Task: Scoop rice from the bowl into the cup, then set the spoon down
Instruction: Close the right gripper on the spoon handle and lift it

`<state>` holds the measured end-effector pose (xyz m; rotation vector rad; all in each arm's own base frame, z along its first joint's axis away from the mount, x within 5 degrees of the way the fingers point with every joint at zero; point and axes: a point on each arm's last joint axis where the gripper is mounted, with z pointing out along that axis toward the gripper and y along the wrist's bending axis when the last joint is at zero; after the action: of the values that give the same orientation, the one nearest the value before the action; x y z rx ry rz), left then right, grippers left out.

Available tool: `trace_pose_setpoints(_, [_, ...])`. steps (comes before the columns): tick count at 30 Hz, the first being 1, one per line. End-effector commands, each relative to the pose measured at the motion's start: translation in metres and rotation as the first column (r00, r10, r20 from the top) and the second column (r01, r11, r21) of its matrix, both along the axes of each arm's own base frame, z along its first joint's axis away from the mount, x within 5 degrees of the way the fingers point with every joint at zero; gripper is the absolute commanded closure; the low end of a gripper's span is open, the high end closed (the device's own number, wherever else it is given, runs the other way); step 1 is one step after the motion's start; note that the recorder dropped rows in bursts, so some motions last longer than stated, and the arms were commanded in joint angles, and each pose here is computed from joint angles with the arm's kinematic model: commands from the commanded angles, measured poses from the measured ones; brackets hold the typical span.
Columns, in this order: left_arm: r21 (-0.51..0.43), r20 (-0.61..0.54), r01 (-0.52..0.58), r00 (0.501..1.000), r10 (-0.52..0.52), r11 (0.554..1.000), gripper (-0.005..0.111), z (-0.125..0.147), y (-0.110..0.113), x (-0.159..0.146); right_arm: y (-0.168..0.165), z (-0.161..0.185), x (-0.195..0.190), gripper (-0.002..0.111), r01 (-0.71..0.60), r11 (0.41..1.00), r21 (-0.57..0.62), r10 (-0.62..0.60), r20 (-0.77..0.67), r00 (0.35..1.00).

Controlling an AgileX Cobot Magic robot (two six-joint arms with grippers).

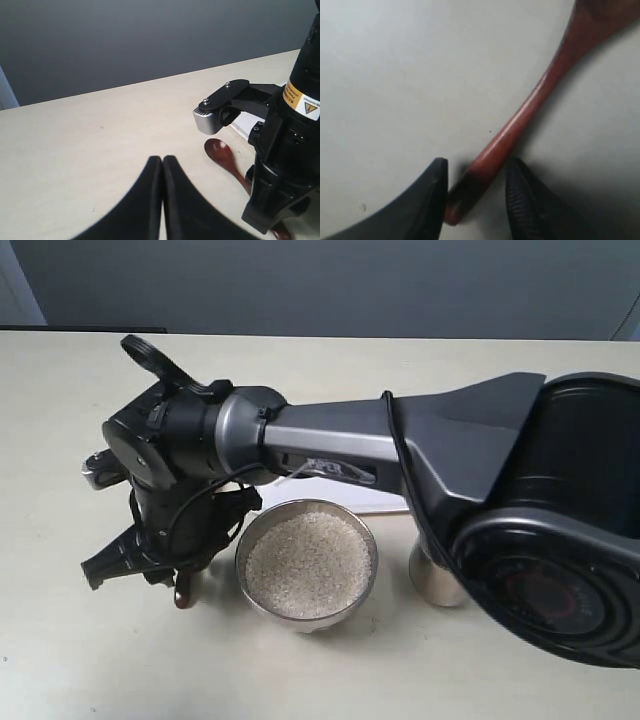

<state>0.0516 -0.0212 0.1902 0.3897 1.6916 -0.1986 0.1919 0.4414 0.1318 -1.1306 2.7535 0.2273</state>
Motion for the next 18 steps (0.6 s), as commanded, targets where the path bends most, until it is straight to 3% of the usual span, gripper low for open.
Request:
trace_pose_setpoints(1, [-0.010,0.011,0.003,1.000,-0.003,1.000,0.106,0.002,0.000,0.000,-0.001,0.007,0.003,0.070,-0.002,1.000,0.004,0.002,0.019,1.000])
trace_pose_setpoints(12, [-0.010,0.011,0.003,1.000,-0.003,1.000,0.106,0.002,0.000,0.000,0.000,-0.020,0.001,0.071,0.022,0.999,-0.035,-0.023,-0.028,0.999])
trace_pose_setpoints(14, [-0.010,0.011,0.003,1.000,-0.003,1.000,0.106,0.002,0.000,0.000,0.000,-0.021,0.000,0.077,0.025,0.999,-0.034,-0.026,-0.035,0.999])
trace_pose_setpoints(18, [-0.010,0.011,0.003,1.000,-0.003,1.000,0.106,0.002,0.000,0.000,-0.001,-0.020,0.000,0.109,-0.001,0.999,-0.046,-0.001,-0.035,0.999])
